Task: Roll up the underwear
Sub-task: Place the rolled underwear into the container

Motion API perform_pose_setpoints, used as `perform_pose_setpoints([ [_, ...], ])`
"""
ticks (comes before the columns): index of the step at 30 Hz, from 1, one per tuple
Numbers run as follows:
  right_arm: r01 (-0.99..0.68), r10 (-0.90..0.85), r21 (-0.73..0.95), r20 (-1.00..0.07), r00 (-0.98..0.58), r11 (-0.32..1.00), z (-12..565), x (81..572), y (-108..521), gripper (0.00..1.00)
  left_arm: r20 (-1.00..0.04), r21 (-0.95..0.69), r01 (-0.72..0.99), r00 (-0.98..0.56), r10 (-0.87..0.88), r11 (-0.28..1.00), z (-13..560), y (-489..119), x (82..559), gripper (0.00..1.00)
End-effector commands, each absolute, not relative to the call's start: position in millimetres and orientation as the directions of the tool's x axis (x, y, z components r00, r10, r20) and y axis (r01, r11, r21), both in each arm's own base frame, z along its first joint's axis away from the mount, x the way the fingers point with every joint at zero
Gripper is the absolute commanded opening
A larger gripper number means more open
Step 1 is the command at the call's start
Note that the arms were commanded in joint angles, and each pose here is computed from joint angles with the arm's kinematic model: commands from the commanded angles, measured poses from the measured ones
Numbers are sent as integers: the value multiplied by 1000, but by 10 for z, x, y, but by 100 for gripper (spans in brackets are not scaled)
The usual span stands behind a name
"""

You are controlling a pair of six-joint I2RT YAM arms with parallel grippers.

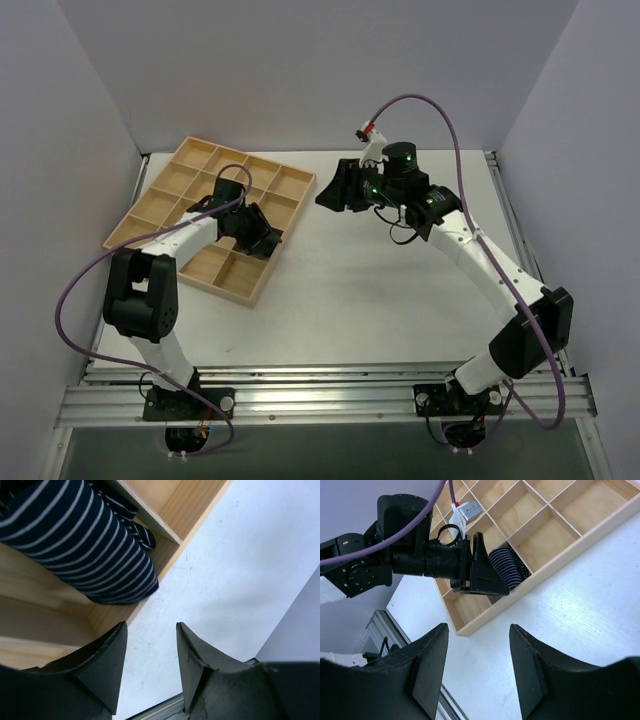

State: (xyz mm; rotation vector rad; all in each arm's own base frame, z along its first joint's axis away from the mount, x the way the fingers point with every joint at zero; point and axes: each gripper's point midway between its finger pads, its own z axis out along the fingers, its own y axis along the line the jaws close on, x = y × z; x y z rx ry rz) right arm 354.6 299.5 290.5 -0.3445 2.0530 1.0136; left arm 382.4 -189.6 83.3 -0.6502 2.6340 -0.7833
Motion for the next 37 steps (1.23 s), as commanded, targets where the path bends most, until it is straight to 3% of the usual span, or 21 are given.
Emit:
perform_pose_setpoints([
  [1,-529,69,521,-753,-654,670,2920,3343,2766,48,-204,-627,-288,-836,-510,724,1305,-1976,3836,54],
  [6,-525,66,504,-762,-644,686,3011,3212,2585,48,-213,-636,-293,-823,-527,714,1496,-1986,3832,56],
  [10,-511,69,495,-762,-643,703,3104,3160,2502,48,-283,-656,-230,-808,-516,719,1766,-2021,3897,56],
  [15,-324,126,413,-759,-638,851,3191,3092,2024,52,-500,-654,118,-809,-309,748,2576,-2552,3717,57],
  [18,-235,171,380,-777,-606,895,3303,2941,1731,71,-614,-627,294,-757,-225,722,3076,-2845,3376,63],
  [19,-215,182,378,-776,-604,900,3315,2893,1677,99,-646,-636,343,-726,-234,691,3286,-2882,3238,65],
  [20,-183,210,393,-765,-608,901,3341,2794,1607,100,-648,-654,360,-720,-248,665,3388,-2941,3140,68],
  [21,-150,229,390,-764,-603,908,3350,2758,1532,100,-658,-663,384,-709,-255,642,3483,-2985,3038,98],
  [22,-136,241,392,-765,-597,910,3382,2717,1491,100,-687,-667,440,-676,-268,602,3698,-3062,2847,94],
  [28,-40,290,354,-821,-491,934,3681,2529,1095,100,-705,-670,500,-659,-261,549,3768,-3108,2287,94],
  [37,-89,281,376,-811,-514,923,3726,2382,1139,100,-757,-629,553,-594,-271,546,3929,-2959,2101,94],
])
